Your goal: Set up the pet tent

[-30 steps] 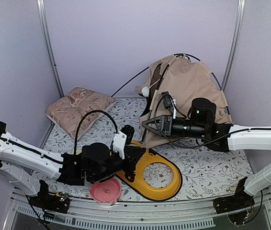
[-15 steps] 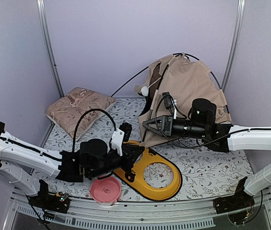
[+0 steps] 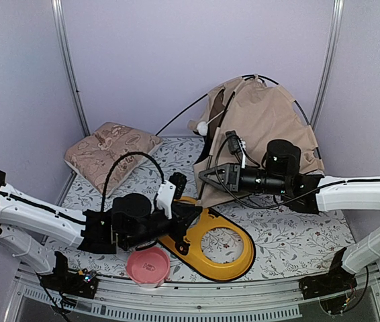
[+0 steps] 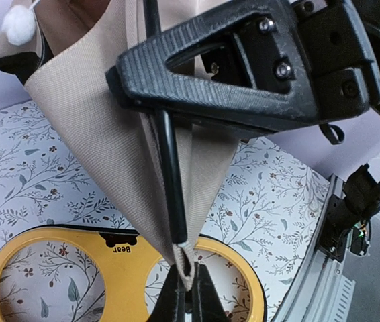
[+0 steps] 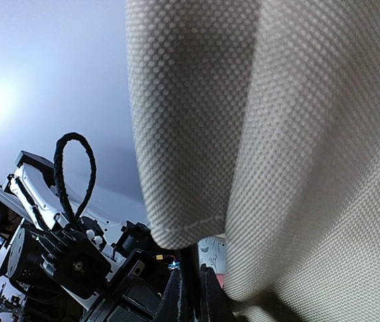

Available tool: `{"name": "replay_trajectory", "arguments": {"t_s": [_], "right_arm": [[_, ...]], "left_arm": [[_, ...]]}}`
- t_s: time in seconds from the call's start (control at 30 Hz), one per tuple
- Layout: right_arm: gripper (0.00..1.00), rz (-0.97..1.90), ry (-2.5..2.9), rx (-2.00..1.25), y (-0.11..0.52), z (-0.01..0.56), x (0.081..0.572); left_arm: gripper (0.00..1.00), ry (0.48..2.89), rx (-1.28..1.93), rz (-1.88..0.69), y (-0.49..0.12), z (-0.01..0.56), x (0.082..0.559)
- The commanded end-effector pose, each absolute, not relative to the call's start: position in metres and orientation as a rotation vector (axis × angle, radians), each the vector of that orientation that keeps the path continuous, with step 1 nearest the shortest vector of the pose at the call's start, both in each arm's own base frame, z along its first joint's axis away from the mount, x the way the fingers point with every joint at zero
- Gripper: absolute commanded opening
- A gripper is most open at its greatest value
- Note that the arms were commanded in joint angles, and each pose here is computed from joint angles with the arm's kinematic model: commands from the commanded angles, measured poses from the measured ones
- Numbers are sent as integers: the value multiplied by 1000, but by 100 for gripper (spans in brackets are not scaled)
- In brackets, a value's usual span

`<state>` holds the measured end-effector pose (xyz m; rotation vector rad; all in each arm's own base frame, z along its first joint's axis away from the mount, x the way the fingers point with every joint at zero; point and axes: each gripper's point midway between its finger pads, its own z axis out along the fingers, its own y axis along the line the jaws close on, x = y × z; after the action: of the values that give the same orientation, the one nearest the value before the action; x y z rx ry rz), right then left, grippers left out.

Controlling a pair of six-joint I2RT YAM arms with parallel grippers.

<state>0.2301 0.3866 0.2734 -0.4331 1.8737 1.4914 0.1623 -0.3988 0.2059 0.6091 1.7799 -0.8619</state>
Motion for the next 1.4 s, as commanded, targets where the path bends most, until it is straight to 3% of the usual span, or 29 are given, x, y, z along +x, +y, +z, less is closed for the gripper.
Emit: {"name": "replay_trajectory", "arguments": {"t_s": [0.0, 1.37], "right_arm": [[0, 1352, 1774, -217, 358, 293, 288], [0, 1437, 1843, -302, 379, 274, 266]], "left_arm": [[0, 1839, 772, -874, -402, 184, 137], [0, 1876, 766, -773, -398, 181, 165]]}}
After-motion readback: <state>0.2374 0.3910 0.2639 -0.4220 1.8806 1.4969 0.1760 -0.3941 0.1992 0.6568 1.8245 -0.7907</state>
